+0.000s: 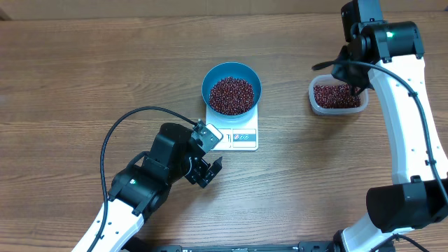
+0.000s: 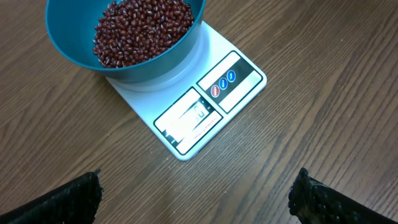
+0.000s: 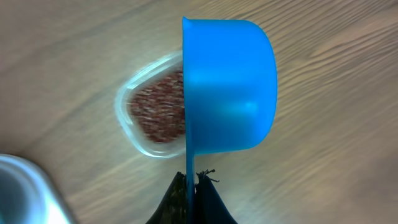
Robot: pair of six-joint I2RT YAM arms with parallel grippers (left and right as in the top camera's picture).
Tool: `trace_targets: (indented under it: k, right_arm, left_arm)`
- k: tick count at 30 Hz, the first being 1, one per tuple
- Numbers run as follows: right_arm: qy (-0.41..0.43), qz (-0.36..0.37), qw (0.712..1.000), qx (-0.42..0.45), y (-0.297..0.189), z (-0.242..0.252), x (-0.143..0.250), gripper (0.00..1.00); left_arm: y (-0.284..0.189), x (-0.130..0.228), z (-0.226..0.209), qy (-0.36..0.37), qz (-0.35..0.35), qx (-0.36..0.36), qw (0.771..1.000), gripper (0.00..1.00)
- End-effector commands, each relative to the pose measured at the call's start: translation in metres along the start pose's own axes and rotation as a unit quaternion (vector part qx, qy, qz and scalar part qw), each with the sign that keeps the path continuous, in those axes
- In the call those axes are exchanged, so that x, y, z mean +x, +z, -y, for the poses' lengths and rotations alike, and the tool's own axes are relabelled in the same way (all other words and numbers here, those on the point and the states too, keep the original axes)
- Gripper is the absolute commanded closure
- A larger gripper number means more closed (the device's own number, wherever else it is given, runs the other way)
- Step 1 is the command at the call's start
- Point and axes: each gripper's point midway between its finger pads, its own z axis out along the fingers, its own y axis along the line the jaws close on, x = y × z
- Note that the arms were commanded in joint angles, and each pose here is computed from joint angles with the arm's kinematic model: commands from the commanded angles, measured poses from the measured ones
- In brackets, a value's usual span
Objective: Scoop item into bowl and weigh 150g on scale
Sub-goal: 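Lower the blue scoop down into the bean tub with the right gripper, then release the blue scoop into the bean tub with the right gripper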
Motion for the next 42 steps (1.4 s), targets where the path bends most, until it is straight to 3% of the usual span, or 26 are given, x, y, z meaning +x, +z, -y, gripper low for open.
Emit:
trace_targets:
  k: [1, 14, 32, 34, 35, 36, 37, 42]
  right_arm:
    - [0.093, -0.016, 0.995, -0.044, -0.001, -0.010, 0.000, 0.96]
    - [0.230, -0.043, 0.972, -0.035, 0.031, -0.014, 0.012, 0.96]
    - [0.236, -0.049, 0.969, -0.050, 0.072, -0.029, 0.023, 0.95]
    - [0.237, -0.048, 0.969, -0.051, 0.072, -0.029, 0.023, 0.85]
    - [0.236, -0.048, 0.969, -0.051, 0.072, -0.029, 0.023, 0.77]
    - [0.236, -0.049, 0.969, -0.050, 0.072, -0.029, 0.024, 0.62]
    - [0.236, -0.049, 0.969, -0.049, 0.072, -0.028, 0.024, 0.57]
    - [0.235, -0.052, 0.970, -0.046, 0.072, -0.027, 0.025, 0.50]
  left_arm:
    - [0.001, 0.001, 0.001, -0.001, 0.000, 0.007, 1.000, 0.00]
    - [0.001, 0.001, 0.001, -0.001, 0.000, 0.007, 1.000, 0.00]
    - [0.001, 0.001, 0.001, -0.001, 0.000, 0.007, 1.000, 0.00]
    - [0.001, 0.001, 0.001, -0.001, 0.000, 0.007, 1.000, 0.00]
    - [0.001, 0.001, 0.001, -0.001, 0.000, 0.007, 1.000, 0.00]
    - [0.001, 0.001, 0.001, -0.001, 0.000, 0.007, 1.000, 0.00]
    - [0.001, 0.001, 0.001, -0.001, 0.000, 0.007, 1.000, 0.00]
    - [0.001, 0.001, 0.001, -0.001, 0.000, 0.007, 1.000, 0.00]
